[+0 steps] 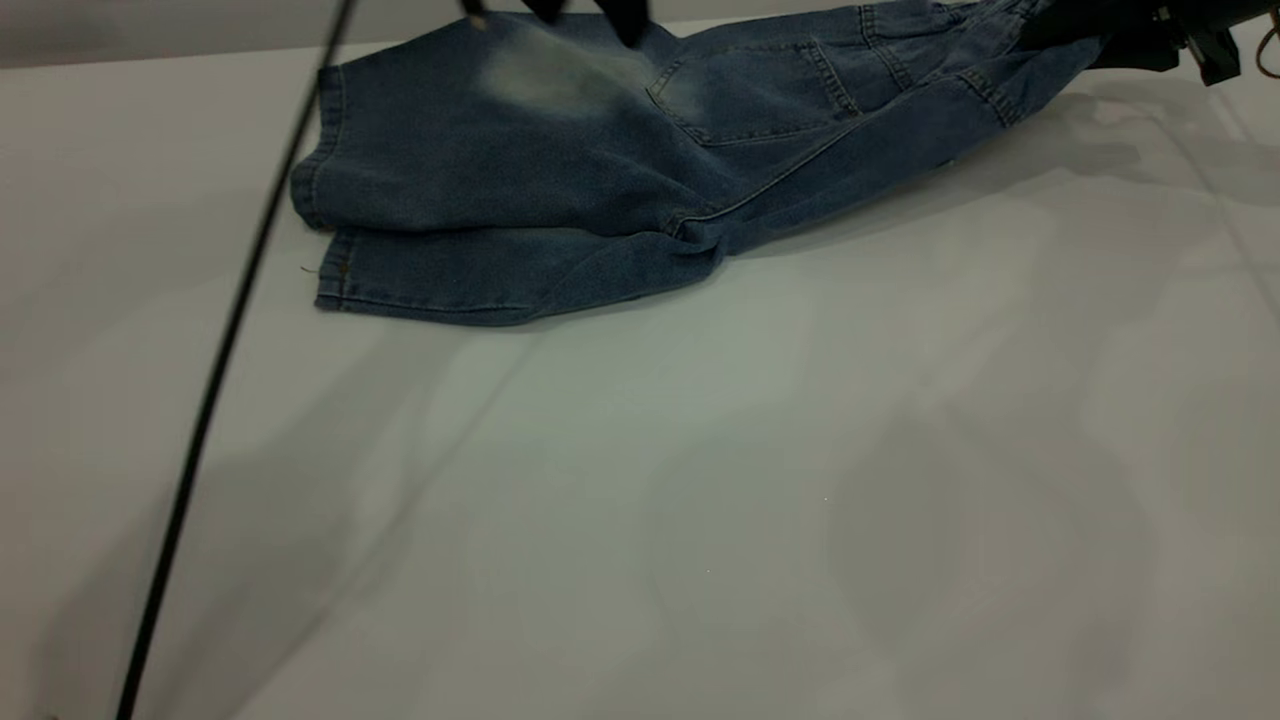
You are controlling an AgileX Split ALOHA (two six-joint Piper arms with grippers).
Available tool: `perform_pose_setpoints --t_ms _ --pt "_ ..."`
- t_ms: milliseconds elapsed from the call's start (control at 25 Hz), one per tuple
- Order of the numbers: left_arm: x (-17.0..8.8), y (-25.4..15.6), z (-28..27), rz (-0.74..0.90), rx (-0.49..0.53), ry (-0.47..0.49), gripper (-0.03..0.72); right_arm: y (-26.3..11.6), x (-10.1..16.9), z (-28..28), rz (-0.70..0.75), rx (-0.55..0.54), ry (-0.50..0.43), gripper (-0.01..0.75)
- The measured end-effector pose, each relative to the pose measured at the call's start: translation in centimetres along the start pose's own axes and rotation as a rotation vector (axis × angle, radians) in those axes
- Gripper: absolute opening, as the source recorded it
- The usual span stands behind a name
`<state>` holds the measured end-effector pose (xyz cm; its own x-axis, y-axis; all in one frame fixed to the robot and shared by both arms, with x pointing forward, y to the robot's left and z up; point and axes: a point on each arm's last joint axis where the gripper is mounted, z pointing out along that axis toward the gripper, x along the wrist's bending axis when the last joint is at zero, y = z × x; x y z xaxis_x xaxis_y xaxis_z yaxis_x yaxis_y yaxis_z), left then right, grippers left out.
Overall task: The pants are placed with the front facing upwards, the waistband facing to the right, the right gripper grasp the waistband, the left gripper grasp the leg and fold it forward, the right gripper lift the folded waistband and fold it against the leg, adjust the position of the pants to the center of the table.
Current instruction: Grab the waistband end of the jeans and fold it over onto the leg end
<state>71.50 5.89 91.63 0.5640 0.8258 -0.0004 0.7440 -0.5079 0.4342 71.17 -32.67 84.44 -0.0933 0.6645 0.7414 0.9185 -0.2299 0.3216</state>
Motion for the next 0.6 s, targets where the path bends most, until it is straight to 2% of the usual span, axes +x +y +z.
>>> perform_pose_setpoints --t_ms 160,400,600 --pt "-1.4 0.8 3.0 0.038 0.023 -0.019 0.514 -0.2 0.9 0.8 -0.019 0.022 0.002 0.112" --pt "-1.4 0.6 6.0 0.061 0.045 -0.008 0.514 -0.1 2.6 1.0 -0.057 0.038 0.005 0.112" --pt "-1.2 0.2 6.9 0.104 0.067 0.034 0.514 -0.3 2.5 1.2 -0.059 0.056 -0.014 0.112"
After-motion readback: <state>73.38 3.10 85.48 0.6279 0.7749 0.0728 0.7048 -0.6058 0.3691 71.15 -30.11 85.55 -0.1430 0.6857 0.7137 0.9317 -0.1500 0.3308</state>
